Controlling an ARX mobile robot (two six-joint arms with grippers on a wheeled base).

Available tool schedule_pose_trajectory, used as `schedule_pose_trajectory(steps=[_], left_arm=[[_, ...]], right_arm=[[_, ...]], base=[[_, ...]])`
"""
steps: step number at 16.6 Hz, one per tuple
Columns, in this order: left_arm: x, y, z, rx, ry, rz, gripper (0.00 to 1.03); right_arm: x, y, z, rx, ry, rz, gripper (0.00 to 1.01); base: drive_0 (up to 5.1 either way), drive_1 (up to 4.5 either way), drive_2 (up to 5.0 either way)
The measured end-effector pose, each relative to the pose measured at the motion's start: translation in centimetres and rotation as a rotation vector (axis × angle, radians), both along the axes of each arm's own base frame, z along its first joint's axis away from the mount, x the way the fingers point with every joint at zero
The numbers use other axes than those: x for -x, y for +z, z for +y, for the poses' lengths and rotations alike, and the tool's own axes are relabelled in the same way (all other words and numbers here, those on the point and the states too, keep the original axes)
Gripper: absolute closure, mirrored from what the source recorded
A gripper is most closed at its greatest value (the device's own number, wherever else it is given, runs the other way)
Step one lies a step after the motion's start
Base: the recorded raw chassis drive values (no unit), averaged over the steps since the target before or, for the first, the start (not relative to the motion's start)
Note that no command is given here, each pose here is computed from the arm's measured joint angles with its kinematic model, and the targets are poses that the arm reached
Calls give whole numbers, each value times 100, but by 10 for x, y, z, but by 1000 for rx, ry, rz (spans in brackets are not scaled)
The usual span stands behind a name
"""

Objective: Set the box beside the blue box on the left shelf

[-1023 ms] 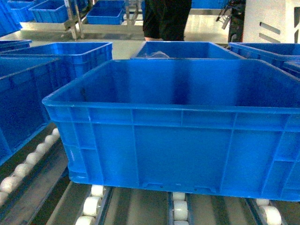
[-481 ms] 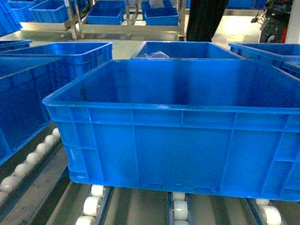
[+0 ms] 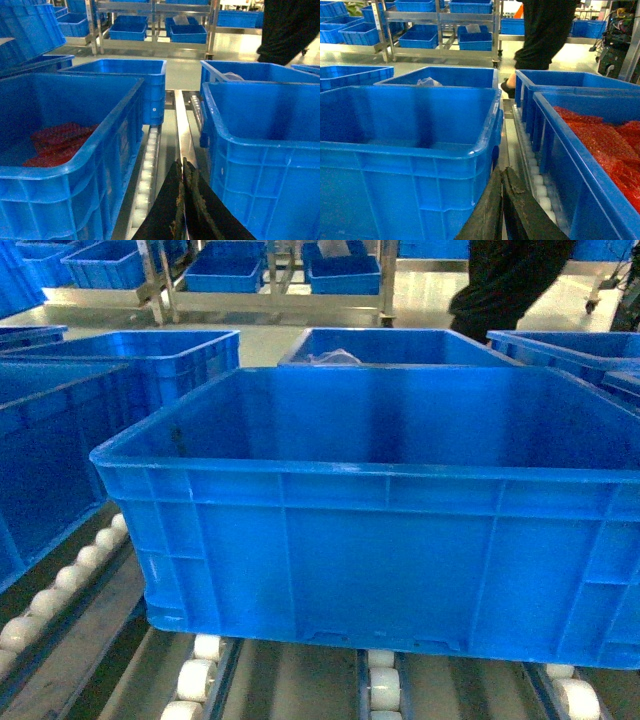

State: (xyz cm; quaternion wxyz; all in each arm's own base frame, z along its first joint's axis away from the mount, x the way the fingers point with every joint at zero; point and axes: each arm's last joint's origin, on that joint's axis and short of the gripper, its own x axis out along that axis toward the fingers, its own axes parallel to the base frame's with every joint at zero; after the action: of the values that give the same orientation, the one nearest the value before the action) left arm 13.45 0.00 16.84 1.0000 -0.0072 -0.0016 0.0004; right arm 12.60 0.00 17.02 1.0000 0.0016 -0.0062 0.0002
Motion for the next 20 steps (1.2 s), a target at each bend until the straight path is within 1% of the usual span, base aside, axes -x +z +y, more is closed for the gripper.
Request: schedule_pose_trajectory(steps=[14, 15, 16, 17, 18, 19, 20], left_arm=[[23, 4, 0, 0, 0, -15, 100], [24, 3, 0, 0, 0, -13, 100], [25, 3, 0, 0, 1, -10, 100], [26, 3, 0, 0, -1, -13, 100], [27, 2, 0, 0, 0, -5, 100], [34, -4, 0, -1, -5, 40, 100], [37, 1, 0, -1, -2, -16, 100]], right_arm=[[17, 0, 0, 0, 0, -1, 100], [19, -1, 0, 0, 0, 8, 100], [26, -6, 0, 1, 2, 52, 100], [29, -1, 0, 1, 2, -10, 100], [29, -3, 0, 1, 1, 13, 100], [29, -4, 0, 1, 0, 14, 100], [29, -3, 0, 1, 0, 6, 100]], base=[[0, 0, 0], [0, 0, 0], [0, 0, 0], [0, 0, 0], [0, 0, 0], [0, 0, 0], [0, 0, 0]])
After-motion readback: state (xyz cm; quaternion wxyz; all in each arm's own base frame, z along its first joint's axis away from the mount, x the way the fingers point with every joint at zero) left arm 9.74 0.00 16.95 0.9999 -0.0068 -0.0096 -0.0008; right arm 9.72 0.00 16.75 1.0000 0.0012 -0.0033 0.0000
